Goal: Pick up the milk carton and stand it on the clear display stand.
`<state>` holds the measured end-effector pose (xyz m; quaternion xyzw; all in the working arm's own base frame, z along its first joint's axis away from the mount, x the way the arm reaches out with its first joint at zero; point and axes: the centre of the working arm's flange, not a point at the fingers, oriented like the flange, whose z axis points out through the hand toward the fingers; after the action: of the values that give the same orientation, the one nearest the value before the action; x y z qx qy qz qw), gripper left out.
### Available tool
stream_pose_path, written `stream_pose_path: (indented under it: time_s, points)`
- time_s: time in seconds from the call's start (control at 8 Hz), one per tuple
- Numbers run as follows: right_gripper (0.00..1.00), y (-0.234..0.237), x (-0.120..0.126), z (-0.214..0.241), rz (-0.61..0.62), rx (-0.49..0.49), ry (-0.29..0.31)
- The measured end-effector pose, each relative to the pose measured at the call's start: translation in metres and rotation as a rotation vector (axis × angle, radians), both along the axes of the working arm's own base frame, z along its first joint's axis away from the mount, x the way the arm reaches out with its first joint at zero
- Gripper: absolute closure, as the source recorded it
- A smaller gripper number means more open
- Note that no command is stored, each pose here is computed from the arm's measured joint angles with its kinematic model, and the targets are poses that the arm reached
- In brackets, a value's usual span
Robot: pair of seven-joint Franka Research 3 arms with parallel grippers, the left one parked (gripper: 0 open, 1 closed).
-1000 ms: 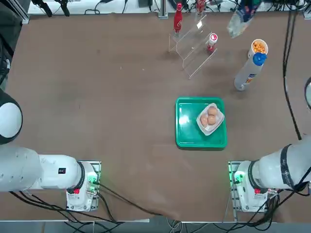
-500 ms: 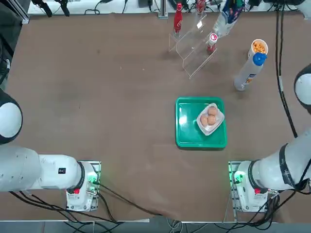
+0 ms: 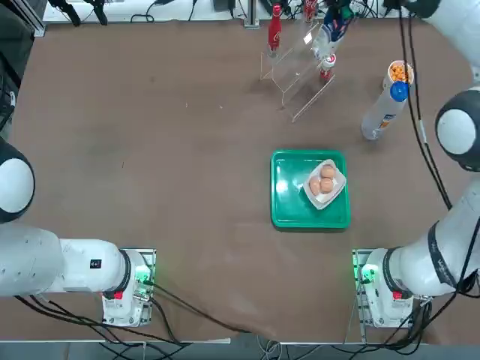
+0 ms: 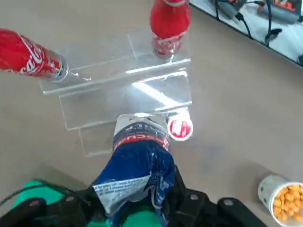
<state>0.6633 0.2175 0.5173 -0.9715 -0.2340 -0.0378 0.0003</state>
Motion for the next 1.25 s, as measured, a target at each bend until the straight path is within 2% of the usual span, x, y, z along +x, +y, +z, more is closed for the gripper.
stream_pose_path:
  time_s: [0.62, 1.25]
  points:
    - [0.49, 0.029, 0.015, -0.031, 0.042, -0.005, -0.04]
    - [0.49, 0.039, 0.019, -0.049, 0.053, -0.004, -0.028]
